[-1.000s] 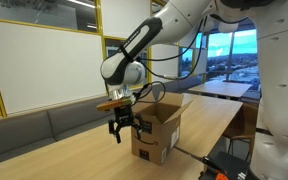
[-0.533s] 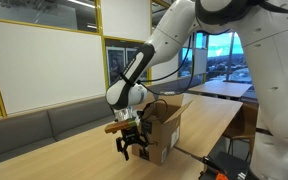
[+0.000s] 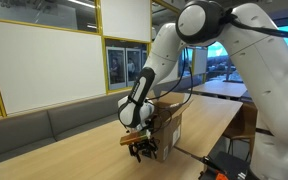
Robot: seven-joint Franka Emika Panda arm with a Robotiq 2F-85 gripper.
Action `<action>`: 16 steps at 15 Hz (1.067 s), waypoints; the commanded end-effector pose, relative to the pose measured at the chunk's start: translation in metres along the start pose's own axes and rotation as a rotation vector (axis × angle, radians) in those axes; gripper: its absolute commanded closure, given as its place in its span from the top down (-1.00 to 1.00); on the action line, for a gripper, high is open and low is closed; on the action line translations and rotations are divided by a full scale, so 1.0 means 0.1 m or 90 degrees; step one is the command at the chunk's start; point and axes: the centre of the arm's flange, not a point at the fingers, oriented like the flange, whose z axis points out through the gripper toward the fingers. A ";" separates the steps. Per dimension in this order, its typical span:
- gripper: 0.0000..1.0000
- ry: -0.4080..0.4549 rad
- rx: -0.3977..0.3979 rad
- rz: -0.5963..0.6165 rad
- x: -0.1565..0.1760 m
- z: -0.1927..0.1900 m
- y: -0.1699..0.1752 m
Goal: Put the objects on the table and put them in the box, then slide the box to the right
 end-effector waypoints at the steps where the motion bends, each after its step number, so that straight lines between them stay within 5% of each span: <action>1: 1.00 0.047 0.012 0.020 0.33 0.13 -0.05; 16: 1.00 0.223 0.061 0.160 2.32 0.34 0.48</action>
